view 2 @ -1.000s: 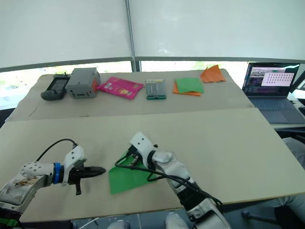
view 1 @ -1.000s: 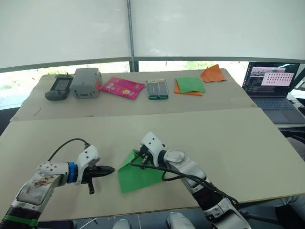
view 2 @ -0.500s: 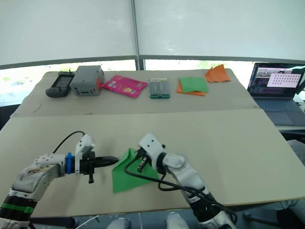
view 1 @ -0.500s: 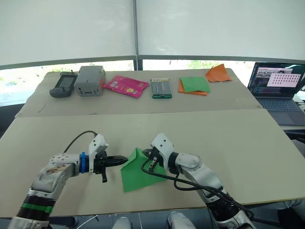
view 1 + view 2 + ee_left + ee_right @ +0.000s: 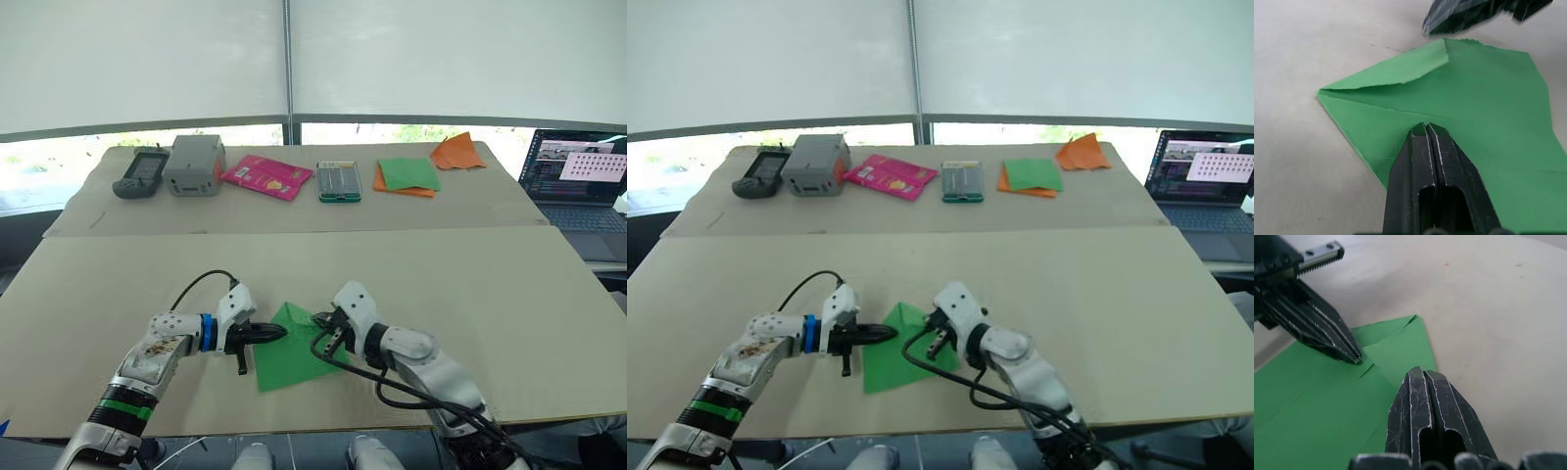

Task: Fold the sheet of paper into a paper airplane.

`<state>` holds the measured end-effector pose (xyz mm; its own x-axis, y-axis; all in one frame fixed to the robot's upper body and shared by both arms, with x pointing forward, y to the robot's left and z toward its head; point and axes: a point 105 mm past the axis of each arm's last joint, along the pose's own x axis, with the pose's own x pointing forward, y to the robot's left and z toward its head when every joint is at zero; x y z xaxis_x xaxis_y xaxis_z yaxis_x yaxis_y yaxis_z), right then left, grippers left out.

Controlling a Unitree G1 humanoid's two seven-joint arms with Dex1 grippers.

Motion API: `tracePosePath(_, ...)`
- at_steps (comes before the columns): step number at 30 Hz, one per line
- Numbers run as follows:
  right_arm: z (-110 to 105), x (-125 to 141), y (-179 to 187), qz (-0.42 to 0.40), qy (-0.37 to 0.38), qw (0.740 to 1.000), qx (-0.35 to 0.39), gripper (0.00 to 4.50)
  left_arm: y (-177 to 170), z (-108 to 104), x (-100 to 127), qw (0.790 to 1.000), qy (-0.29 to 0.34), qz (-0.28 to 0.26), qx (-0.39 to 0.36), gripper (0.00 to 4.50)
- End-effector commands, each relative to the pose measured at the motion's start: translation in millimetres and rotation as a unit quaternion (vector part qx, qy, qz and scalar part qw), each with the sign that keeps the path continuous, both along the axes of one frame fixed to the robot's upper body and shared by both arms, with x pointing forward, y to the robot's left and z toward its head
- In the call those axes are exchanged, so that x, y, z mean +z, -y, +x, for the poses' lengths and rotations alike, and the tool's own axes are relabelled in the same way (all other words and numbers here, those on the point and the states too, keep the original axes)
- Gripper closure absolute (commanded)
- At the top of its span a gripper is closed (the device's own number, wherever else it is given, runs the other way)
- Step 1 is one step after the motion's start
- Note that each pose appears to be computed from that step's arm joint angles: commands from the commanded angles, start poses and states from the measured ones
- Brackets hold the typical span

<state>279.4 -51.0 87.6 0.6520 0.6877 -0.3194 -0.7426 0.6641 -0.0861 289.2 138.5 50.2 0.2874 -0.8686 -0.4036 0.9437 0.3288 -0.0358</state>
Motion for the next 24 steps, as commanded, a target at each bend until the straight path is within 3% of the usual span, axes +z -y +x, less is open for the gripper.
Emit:
tracePosePath(1,-7.8,6.0,26.4,-0.027,0.008,0.999,-0.021,4.50,-13.7,-7.1,-27.1,0.998,-0.034,0.052,0.010,4.45)
tracePosePath(7,-13.7,-22.0,40.3,-0.091,-0.022,0.995,-0.017,4.50,-8.1,-6.0,-25.7,0.998,-0.033,0.043,0.007,4.45)
tracePosePath(14,-8.3,-17.9,10.5,-0.051,-0.009,0.998,0.041,4.50,-5.9,-3.9,-24.2,0.999,-0.030,0.042,0.010,4.45)
tracePosePath(24,-0.4,-16.5,11.0,-0.036,-0.013,0.997,0.061,4.50,-10.6,-4.2,-25.5,0.998,-0.030,0.051,0.013,4.45)
